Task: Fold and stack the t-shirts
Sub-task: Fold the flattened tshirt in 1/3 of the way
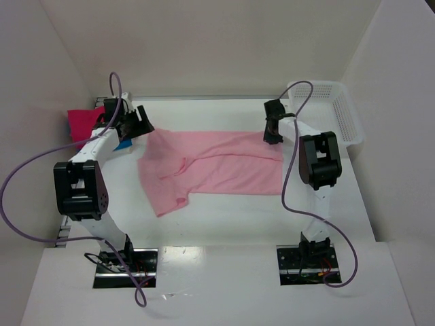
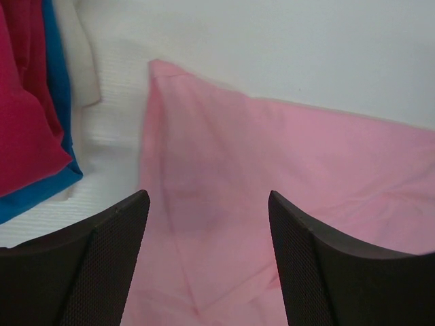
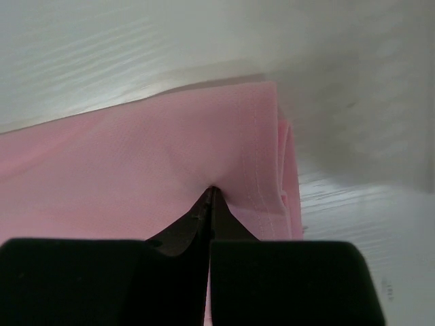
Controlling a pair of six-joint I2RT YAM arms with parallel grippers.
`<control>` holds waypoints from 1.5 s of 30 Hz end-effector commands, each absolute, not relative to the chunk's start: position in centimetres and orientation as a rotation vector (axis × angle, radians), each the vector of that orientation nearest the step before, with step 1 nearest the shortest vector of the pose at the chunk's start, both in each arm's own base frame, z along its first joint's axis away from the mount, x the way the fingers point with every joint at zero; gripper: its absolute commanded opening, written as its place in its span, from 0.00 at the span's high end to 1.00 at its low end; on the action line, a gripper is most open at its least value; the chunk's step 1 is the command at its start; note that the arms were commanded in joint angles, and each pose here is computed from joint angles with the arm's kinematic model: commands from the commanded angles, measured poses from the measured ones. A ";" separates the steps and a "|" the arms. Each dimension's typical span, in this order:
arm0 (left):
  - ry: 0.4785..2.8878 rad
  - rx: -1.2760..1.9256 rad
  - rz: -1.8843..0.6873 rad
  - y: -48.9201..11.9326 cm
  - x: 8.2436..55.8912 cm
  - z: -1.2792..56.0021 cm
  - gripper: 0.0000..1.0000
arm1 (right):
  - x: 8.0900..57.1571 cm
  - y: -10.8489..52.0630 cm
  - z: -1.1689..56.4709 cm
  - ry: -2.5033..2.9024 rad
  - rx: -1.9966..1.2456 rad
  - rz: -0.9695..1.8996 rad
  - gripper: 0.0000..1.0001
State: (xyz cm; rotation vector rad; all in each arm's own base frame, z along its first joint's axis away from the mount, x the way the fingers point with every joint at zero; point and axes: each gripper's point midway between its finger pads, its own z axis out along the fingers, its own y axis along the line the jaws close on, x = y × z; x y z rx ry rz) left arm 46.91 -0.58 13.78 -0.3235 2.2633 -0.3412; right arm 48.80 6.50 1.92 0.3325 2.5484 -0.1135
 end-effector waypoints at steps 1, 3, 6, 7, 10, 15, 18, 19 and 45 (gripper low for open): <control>2.272 -0.267 -0.410 -1.6 47.5 13.2 0.21 | 49.4 2.6 1.9 2.563 0.397 -0.197 1.00; 2.288 -0.246 -0.446 -2.5 47.7 12.6 0.21 | 49.9 2.4 2.2 2.555 0.389 -0.179 1.00; 2.319 -0.196 -0.491 -4.8 47.8 11.5 0.21 | 50.6 3.4 2.1 2.559 0.345 -0.138 1.00; 2.324 -0.186 -0.496 -5.2 48.1 11.3 0.21 | 50.9 3.8 2.1 2.555 0.334 -0.135 1.00; 2.335 -0.188 -0.506 -5.7 48.8 10.4 0.21 | 51.1 5.8 2.3 2.545 0.271 -0.106 1.00; 2.328 -0.191 -0.523 -5.9 51.1 9.4 0.27 | 51.6 7.4 3.4 2.516 0.239 -0.048 1.00; 2.346 -0.203 -0.510 -5.6 51.9 8.0 0.30 | 51.4 7.2 3.6 2.514 0.242 -0.059 1.00; 2.346 -0.208 -0.498 -5.5 52.0 7.9 0.31 | 51.4 7.2 3.6 2.512 0.242 -0.059 1.00; 2.329 -0.237 -0.527 -5.7 54.1 6.4 0.72 | 50.3 6.5 2.8 2.525 0.251 -0.101 1.00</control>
